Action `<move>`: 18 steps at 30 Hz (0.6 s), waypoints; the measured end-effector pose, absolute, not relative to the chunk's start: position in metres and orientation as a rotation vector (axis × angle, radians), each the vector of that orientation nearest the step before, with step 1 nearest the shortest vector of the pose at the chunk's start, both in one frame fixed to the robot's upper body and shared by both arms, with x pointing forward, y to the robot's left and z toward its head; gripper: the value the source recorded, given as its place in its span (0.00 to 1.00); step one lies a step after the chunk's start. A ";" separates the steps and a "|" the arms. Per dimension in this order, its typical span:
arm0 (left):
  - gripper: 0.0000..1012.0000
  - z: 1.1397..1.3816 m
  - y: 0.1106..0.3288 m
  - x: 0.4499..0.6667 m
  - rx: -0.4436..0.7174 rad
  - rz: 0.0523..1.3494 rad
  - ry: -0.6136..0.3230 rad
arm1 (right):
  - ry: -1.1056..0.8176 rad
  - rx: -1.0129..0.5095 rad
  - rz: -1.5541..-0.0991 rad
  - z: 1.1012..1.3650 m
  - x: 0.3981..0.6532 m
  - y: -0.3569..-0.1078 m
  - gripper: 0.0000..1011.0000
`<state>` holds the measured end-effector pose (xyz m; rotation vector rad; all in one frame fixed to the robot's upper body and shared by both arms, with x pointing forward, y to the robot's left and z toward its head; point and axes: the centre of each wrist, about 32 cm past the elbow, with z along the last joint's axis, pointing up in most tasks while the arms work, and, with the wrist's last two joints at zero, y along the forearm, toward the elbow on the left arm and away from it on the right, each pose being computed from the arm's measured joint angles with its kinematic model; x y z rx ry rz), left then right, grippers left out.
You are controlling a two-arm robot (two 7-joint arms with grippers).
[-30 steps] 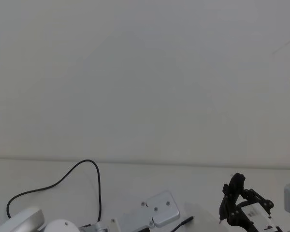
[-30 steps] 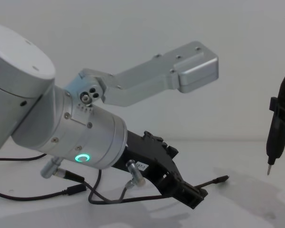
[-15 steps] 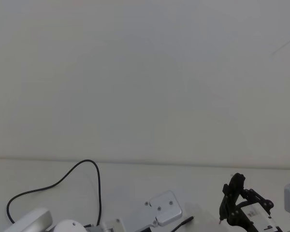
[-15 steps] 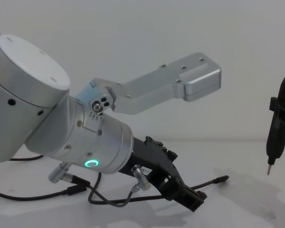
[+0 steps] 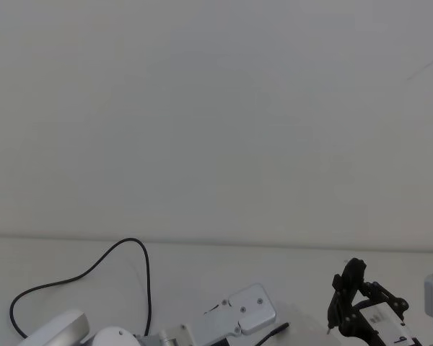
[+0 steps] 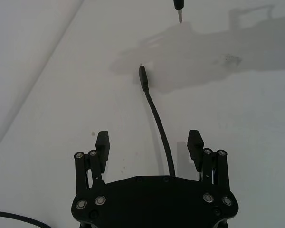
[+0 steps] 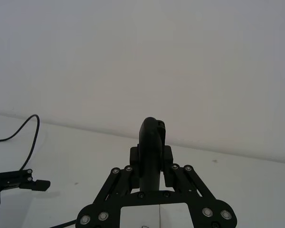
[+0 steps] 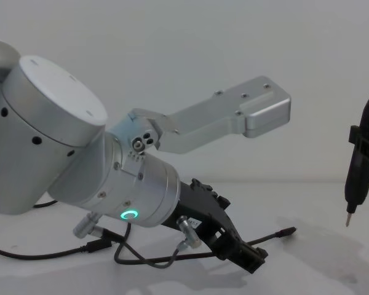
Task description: Pick up the data cable with the one hand.
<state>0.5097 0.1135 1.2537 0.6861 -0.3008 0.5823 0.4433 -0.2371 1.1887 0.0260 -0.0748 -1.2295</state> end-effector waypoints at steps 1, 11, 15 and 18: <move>0.99 1.254 0.113 0.510 0.686 0.583 -0.301 | -0.075 0.026 -1.229 1.189 0.443 -0.237 0.27; 0.99 1.252 0.109 0.513 0.687 0.603 -0.310 | -0.075 0.026 -1.229 1.189 0.443 -0.237 0.27; 0.99 1.251 0.107 0.514 0.690 0.611 -0.313 | -0.075 0.026 -1.229 1.189 0.443 -0.237 0.27; 0.99 1.250 0.106 0.515 0.693 0.619 -0.316 | -0.075 0.026 -1.229 1.189 0.443 -0.237 0.27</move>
